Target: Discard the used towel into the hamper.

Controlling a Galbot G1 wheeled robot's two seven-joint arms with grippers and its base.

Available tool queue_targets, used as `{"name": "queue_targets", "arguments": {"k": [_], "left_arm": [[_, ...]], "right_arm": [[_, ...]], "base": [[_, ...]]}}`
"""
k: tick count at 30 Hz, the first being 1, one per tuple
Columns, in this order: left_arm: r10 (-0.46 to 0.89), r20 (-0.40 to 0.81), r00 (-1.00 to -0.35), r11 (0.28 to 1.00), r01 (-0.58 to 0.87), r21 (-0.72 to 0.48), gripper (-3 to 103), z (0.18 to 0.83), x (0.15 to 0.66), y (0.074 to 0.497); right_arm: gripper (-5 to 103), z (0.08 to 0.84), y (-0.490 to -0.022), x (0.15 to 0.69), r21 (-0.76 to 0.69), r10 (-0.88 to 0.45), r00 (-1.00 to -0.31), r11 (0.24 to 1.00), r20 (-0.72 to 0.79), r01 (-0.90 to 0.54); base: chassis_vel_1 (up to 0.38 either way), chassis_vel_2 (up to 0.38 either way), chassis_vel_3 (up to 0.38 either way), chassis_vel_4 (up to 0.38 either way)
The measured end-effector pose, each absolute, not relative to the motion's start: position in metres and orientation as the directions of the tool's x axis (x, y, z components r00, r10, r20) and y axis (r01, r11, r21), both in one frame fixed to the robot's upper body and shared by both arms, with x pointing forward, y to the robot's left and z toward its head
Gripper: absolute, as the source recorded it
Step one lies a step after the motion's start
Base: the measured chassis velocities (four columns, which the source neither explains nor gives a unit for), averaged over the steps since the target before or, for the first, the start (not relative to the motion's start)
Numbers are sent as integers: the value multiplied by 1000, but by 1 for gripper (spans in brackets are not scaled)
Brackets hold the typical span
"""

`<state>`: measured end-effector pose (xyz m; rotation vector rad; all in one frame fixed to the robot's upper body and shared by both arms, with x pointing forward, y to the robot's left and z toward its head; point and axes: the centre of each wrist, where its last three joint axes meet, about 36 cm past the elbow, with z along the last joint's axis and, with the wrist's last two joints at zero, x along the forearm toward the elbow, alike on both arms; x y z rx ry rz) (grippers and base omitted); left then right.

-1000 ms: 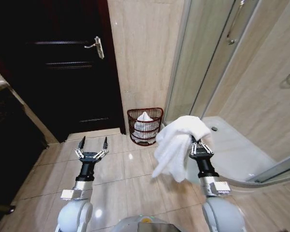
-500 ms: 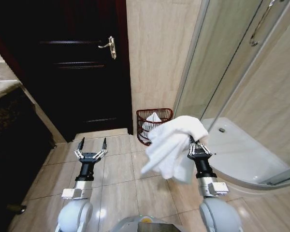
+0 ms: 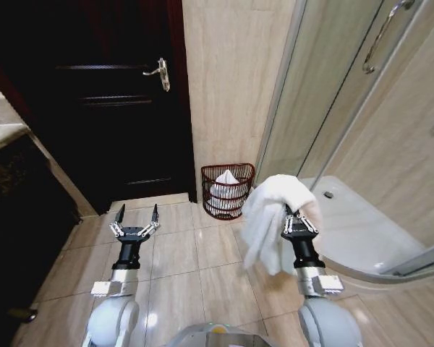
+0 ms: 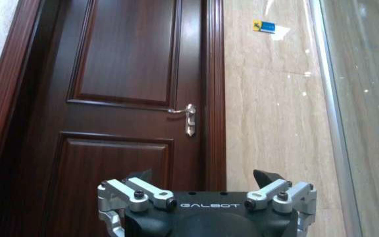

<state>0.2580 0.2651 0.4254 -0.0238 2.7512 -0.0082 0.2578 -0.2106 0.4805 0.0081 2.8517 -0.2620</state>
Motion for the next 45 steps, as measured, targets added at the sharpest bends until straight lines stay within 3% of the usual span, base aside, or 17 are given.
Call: {"name": "queue_targets", "arguments": {"k": [21,45], "left_arm": [[-15,-370,-929,1000,-17,5,100,426,259,262],[-14,-378,-926,1000,-19,11,100,431,255,259]], "right_arm": [[5,479,-216,263,-181,-13,-959,983,-283,40],[5,480,-215,259,-169,-18,-959,985,-283,32]], "base": [[-6,6,5,-6],[-97,100,108,-101]]}}
